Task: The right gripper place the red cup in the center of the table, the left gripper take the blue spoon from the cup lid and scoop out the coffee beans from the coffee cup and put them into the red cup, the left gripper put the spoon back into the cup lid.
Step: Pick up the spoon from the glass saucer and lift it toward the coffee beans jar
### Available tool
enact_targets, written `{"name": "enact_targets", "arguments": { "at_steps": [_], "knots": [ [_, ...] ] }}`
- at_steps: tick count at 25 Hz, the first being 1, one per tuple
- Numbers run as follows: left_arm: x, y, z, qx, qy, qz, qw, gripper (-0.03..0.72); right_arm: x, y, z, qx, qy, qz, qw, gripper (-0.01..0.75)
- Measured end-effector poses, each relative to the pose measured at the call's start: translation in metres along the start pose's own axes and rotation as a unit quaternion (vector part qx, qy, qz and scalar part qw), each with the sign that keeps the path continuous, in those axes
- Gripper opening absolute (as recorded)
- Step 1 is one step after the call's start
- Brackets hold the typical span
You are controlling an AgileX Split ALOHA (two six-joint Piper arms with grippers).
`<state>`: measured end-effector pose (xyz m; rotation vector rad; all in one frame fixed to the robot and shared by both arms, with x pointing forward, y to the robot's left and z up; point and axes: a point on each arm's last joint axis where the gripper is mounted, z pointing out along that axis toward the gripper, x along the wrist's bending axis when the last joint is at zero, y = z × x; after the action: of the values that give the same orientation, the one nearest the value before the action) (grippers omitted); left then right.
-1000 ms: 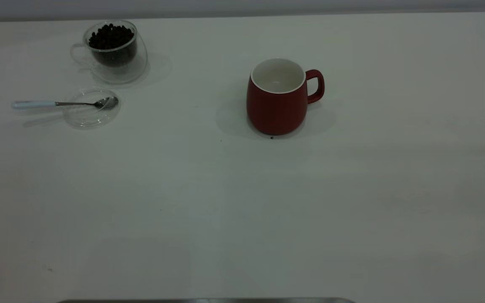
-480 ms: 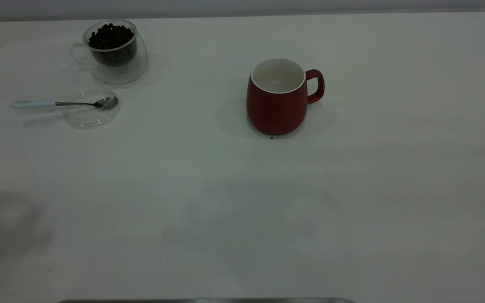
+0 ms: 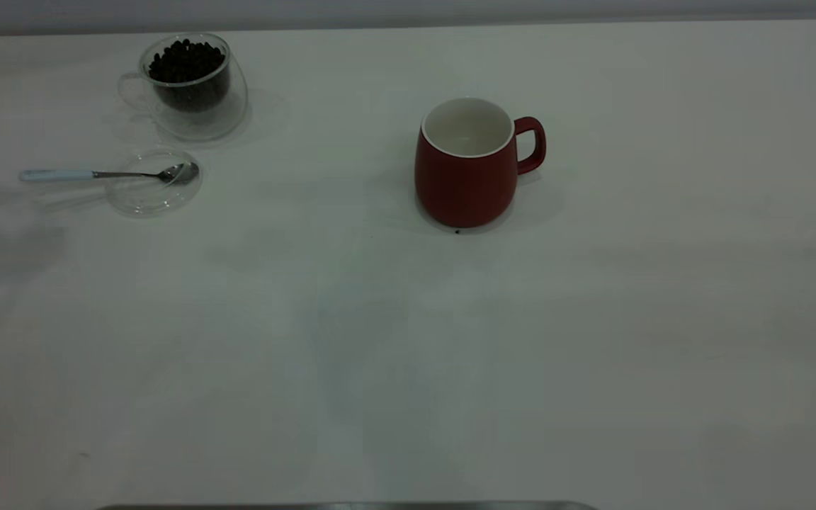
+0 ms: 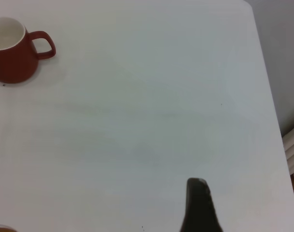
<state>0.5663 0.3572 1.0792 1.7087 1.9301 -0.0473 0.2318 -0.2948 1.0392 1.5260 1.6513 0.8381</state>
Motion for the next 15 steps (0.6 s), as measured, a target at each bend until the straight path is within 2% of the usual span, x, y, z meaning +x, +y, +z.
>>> {"name": "enact_targets", "arguments": {
  "at_steps": [3, 5, 10, 15],
  "knots": [
    [0.031, 0.012, 0.010, 0.008, -0.065, -0.018, 0.998, 0.595, 0.000, 0.000, 0.000, 0.000, 0.000, 0.000, 1.000, 0.546],
    [0.053, 0.015, 0.018, 0.005, -0.086, -0.026, 0.996, 0.595, 0.000, 0.000, 0.000, 0.000, 0.000, 0.000, 1.000, 0.546],
    [0.098, 0.013, 0.042, 0.022, -0.093, -0.023, 0.995, 0.595, 0.000, 0.000, 0.000, 0.000, 0.000, 0.000, 1.000, 0.546],
    [0.129, 0.008, 0.079, 0.050, -0.103, -0.044, 0.992, 0.595, 0.000, 0.000, 0.000, 0.000, 0.000, 0.000, 1.000, 0.546]
  ]
}}
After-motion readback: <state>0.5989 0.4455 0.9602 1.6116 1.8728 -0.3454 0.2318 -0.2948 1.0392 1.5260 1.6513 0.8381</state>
